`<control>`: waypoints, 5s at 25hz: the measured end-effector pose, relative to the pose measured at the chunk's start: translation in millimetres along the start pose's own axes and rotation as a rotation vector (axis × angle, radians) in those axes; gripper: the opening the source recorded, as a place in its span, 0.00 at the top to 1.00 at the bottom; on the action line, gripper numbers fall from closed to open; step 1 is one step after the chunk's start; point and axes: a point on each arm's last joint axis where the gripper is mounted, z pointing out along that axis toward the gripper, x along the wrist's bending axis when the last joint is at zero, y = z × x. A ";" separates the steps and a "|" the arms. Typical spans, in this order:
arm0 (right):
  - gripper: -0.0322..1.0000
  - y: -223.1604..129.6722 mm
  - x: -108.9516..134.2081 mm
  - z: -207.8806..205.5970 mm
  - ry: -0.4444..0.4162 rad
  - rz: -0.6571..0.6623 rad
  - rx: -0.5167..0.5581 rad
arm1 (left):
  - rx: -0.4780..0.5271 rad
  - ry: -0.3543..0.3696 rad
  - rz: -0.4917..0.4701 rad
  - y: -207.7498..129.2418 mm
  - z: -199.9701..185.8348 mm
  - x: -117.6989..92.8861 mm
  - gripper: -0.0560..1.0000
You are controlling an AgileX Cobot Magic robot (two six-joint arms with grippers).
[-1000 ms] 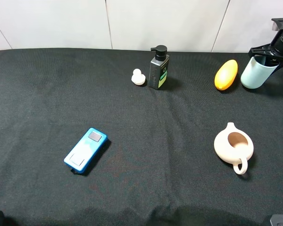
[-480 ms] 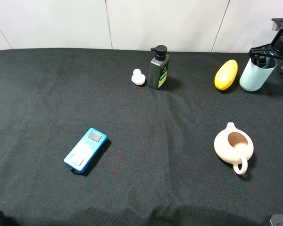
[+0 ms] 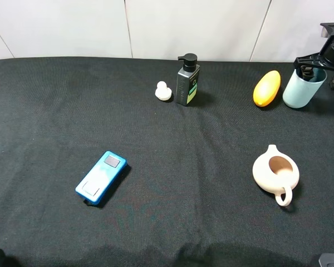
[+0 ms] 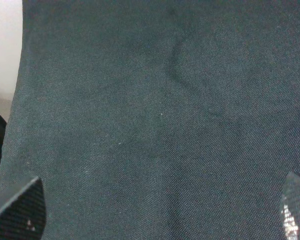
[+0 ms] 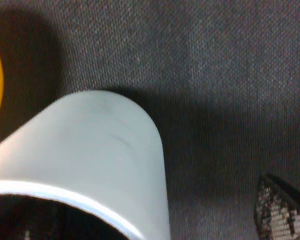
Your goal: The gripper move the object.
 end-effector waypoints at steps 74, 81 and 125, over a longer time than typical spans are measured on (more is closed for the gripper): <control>0.41 -231.9 29.9 -251.2 0.126 0.033 -0.441 | 0.000 0.000 0.000 0.0 0.0 0.0 0.01; 0.41 -285.6 34.5 -240.8 0.120 0.032 -0.488 | 0.000 0.000 0.000 0.0 0.0 0.0 0.01; 0.30 -447.7 34.7 -224.9 0.017 0.008 -1.116 | 0.000 0.000 0.000 0.0 0.0 0.0 0.01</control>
